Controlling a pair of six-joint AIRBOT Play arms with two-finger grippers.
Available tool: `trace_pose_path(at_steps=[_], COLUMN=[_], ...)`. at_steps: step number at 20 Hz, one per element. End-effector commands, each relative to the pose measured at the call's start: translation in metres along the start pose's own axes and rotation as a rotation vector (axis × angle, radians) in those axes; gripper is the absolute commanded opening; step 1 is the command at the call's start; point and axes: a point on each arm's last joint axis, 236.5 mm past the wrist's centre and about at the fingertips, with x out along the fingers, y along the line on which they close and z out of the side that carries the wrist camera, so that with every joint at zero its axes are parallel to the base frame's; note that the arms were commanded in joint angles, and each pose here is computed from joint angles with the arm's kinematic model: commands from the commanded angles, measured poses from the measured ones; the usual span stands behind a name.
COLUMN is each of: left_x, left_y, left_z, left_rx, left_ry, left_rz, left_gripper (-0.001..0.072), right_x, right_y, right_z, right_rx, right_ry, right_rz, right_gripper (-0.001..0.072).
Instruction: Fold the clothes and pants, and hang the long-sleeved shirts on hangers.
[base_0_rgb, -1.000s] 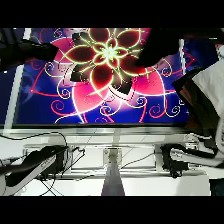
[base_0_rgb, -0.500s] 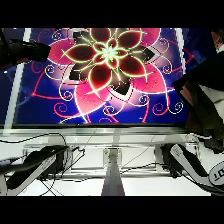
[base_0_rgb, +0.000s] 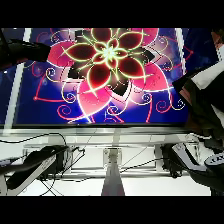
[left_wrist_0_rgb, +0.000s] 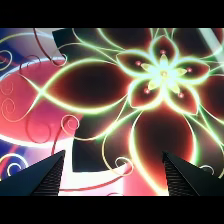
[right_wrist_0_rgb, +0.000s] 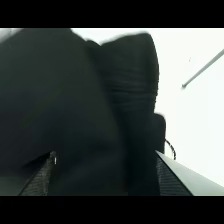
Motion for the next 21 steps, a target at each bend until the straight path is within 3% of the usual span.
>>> trace_pose_path(at_steps=[1,4,7,12,15,18,21], left_x=[0.000,0.000,0.000,0.000,0.000,0.000,0.000], left_y=[0.000,0.001,0.000,0.000,0.000,0.001,0.000], left_z=[0.000,0.000,0.000,0.000,0.000,0.000,0.000], left_rx=[0.000,0.000,0.000,0.000,0.000,0.000,0.000], left_ry=[-0.001,-0.001,-0.002,-0.002,-0.001,-0.001,-0.001], left_rz=[0.001,0.002,0.002,0.002,0.001,0.002,0.001], left_gripper=[0.0696,0.0696,0.0696,0.0696,0.0696,0.0695,0.0696], right_x=[0.014,0.016,0.003,-0.058,-0.106,-0.128,-0.136], right_y=[0.010,0.063,0.140,0.284,0.334,0.350,0.354], right_z=[-0.002,-0.002,-0.006,-0.082,-0.142,-0.175,-0.186], right_rx=[0.049,-0.075,-0.300,-0.651,-0.836,-1.049,-1.090], right_ry=[0.039,0.042,-0.018,-0.034,-0.039,-0.110,-0.114], right_rz=[0.054,0.243,0.420,0.731,0.874,0.906,0.931], right_gripper=[0.0681,0.0678,0.0480,0.0020,0.0020,0.0020,0.0021])
